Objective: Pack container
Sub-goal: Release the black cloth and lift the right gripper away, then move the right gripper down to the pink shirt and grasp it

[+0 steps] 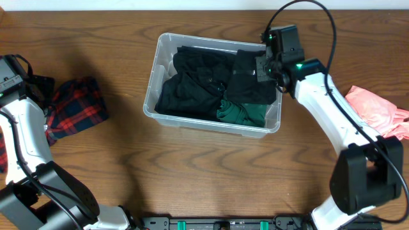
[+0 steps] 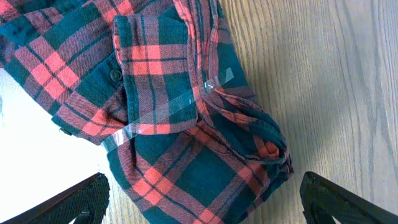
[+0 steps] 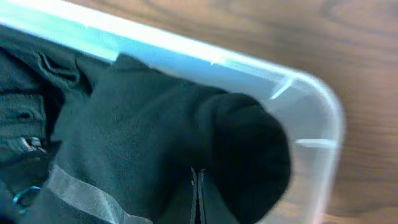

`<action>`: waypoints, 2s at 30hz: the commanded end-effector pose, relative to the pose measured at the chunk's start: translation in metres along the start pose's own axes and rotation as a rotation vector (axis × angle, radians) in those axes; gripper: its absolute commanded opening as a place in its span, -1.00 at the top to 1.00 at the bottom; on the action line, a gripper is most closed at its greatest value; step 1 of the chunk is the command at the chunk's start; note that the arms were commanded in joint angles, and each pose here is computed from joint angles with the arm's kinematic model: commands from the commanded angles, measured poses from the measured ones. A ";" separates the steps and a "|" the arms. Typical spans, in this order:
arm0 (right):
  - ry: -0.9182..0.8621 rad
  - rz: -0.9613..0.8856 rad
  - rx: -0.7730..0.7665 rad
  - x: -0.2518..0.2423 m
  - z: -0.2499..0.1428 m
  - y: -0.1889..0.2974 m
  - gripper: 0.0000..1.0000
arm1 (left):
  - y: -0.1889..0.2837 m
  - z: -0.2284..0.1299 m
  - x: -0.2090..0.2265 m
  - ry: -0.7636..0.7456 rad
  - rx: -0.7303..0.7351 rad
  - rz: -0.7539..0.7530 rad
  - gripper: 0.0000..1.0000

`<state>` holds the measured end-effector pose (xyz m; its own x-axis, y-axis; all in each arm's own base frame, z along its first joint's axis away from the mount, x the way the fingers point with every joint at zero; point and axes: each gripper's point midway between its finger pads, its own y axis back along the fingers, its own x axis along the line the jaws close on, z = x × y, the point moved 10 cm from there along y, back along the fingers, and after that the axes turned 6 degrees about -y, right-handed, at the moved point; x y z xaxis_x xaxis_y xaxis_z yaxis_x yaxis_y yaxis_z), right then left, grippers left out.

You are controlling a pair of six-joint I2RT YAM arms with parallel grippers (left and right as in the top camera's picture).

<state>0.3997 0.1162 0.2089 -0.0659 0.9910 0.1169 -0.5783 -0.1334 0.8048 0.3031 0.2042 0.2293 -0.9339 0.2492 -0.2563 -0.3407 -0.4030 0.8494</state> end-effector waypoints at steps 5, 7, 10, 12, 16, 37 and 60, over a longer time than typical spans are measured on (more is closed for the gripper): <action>0.025 -0.028 0.106 -0.001 -0.018 -0.044 0.98 | -0.003 0.001 0.002 0.004 -0.006 0.018 -0.96; 0.023 -0.018 0.062 0.001 -0.010 -0.037 0.98 | -0.003 0.001 0.002 0.004 -0.006 0.018 -0.96; 0.018 0.007 -0.038 0.005 0.011 -0.014 0.98 | -0.003 0.001 0.002 0.004 -0.006 0.018 -0.96; 0.011 0.023 -0.119 0.007 0.028 0.011 0.97 | -0.003 0.001 0.002 0.004 -0.006 0.018 -0.96; -0.048 0.029 -0.259 -0.006 0.056 0.067 0.98 | -0.003 0.001 0.002 0.004 -0.006 0.018 -0.96; -0.846 -0.456 -0.025 -0.269 -0.044 0.172 -0.30 | -0.003 0.001 0.002 0.004 -0.006 0.018 -0.96; -1.148 -0.323 0.301 -0.386 -0.161 0.068 -0.94 | -0.003 0.001 0.002 0.004 -0.006 0.018 -0.96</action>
<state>0.2498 -0.2763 0.1417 0.9201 0.3639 0.1448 -0.1746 0.0501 0.9834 0.3031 0.2042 0.2291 -0.9340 0.2492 -0.2561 -0.3404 -0.4028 0.8496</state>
